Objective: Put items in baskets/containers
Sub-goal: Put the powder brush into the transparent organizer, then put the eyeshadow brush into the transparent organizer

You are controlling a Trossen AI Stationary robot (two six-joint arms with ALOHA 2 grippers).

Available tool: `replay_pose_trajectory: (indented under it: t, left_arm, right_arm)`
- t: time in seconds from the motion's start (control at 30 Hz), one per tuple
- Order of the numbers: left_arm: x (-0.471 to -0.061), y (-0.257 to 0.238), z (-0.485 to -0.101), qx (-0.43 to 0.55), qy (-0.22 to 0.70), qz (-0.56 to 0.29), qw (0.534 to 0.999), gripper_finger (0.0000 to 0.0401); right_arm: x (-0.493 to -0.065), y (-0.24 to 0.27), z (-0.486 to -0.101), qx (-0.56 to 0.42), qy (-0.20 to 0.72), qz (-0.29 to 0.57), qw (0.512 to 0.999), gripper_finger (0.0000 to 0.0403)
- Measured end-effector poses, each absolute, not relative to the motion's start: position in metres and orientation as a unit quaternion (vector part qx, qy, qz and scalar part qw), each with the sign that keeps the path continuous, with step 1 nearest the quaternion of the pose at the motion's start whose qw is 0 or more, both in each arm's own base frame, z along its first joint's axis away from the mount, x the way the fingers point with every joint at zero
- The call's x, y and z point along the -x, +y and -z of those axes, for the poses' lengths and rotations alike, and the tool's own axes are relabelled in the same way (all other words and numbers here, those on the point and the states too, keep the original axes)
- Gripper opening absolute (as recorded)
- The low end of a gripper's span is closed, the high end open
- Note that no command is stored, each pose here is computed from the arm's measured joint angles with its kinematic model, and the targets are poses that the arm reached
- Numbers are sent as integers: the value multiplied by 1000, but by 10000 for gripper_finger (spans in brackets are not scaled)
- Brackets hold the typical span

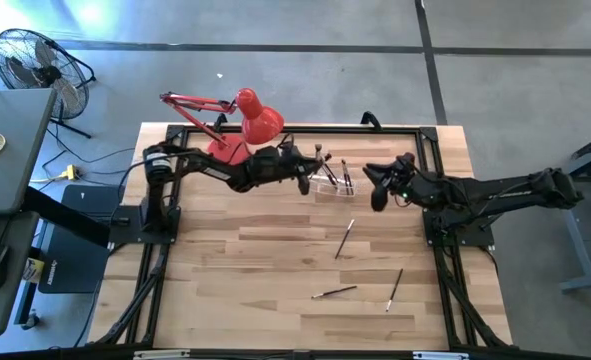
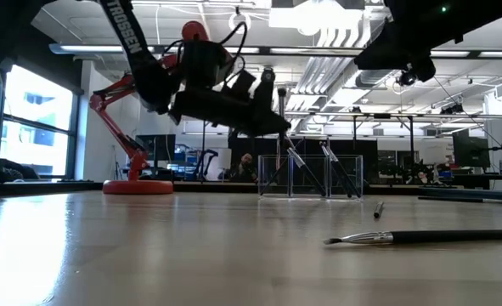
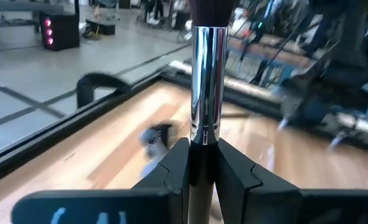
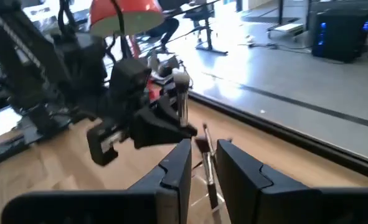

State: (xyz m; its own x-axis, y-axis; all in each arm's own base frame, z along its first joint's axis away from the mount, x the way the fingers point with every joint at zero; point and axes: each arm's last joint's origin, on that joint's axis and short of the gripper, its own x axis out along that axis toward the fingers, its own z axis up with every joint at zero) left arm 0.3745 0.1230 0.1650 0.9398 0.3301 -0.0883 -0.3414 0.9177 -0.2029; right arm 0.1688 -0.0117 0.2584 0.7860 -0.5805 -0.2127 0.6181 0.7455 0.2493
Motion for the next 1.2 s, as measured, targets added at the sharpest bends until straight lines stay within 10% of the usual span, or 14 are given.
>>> replay_pose_trajectory:
  t: [0.63, 0.9, 1.2]
  left_arm:
    - [-370, 127, -168, 118, 51, -148, 981, 189]
    - [-361, 100, -225, 77, 6, -167, 983, 147]
    - [-354, 35, -243, 47, 68, -158, 984, 15]
  right_arm:
    - [-167, -31, -261, -170, 31, 378, 909, 71]
    - [-169, -28, -261, -168, 48, 329, 928, 71]
    - [-170, -26, -260, -174, 63, 282, 941, 71]
